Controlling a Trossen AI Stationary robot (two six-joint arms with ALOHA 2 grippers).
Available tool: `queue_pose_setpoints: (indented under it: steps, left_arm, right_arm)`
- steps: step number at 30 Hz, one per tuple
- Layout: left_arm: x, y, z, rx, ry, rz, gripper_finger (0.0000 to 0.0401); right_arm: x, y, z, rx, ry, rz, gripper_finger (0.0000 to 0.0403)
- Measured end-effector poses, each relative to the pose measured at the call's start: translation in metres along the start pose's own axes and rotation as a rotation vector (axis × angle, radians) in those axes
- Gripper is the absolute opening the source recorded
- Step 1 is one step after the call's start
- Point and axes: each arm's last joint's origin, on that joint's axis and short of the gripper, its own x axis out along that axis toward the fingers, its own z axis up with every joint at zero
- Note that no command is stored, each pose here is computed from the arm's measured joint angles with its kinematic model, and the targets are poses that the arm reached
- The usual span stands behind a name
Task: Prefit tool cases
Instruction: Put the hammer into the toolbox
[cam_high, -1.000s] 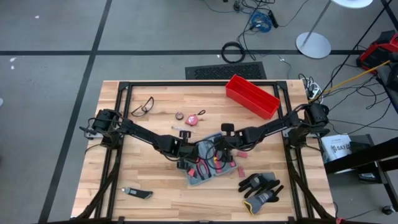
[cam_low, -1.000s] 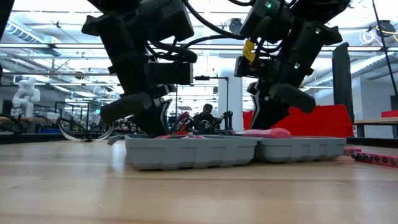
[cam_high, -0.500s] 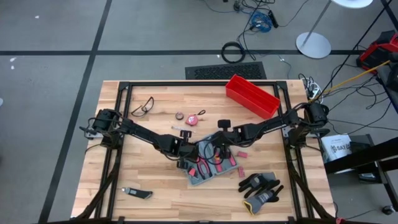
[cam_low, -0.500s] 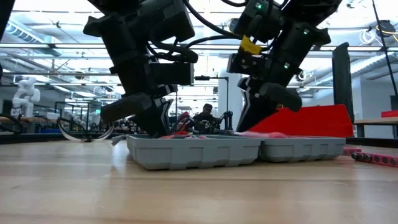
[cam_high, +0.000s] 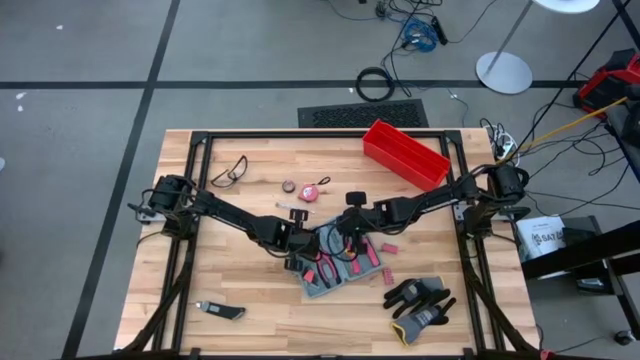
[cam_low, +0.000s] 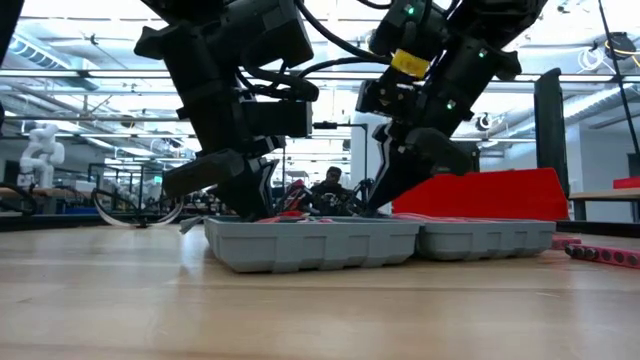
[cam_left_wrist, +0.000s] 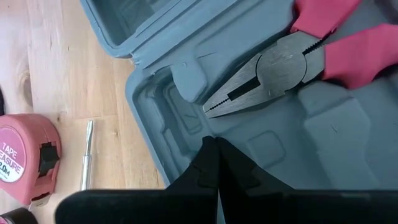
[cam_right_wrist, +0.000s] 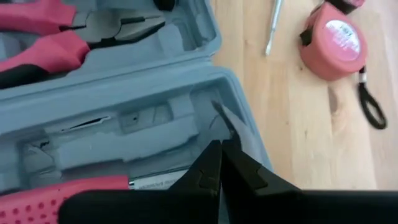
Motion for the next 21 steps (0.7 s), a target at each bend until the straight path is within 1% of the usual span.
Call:
queue_pose_setpoints:
  steps: [2,3,6,8,9,14,17,21]
  left_arm:
    - [0.000,0.000,0.000,0.000,0.000,0.000,0.0000]
    - [0.000,0.000,0.000,0.000,0.000,0.001,0.0000]
    - [0.000,0.000,0.000,-0.001,0.000,0.005,0.0000]
    - [0.000,0.000,0.000,-0.001,-0.001,0.005,0.0000]
    - [0.000,0.000,0.000,-0.001,0.000,0.005,0.0000]
    - [0.000,0.001,0.000,-0.002,0.001,0.005,0.0000]
    - [0.000,0.001,0.000,-0.003,0.000,0.005,0.0000]
    - [0.000,0.001,0.000,-0.004,0.000,0.005,0.0000]
  right_arm:
    - [0.001,0.000,0.000,-0.005,0.001,-0.010,0.0000]
    - [0.002,0.000,0.000,-0.007,0.001,-0.032,0.0000]
    - [-0.005,0.001,0.002,-0.023,-0.001,-0.142,0.0000]
    - [-0.012,0.001,0.005,-0.023,-0.021,-0.183,0.0000]
    - [-0.013,0.000,0.005,-0.012,-0.017,-0.177,0.0000]
    - [-0.012,-0.005,-0.008,0.086,0.099,-0.149,0.0000]
    - [-0.010,-0.006,-0.011,0.105,0.092,-0.149,0.0000]
    - [-0.008,-0.003,-0.008,0.123,0.046,-0.095,0.0000]
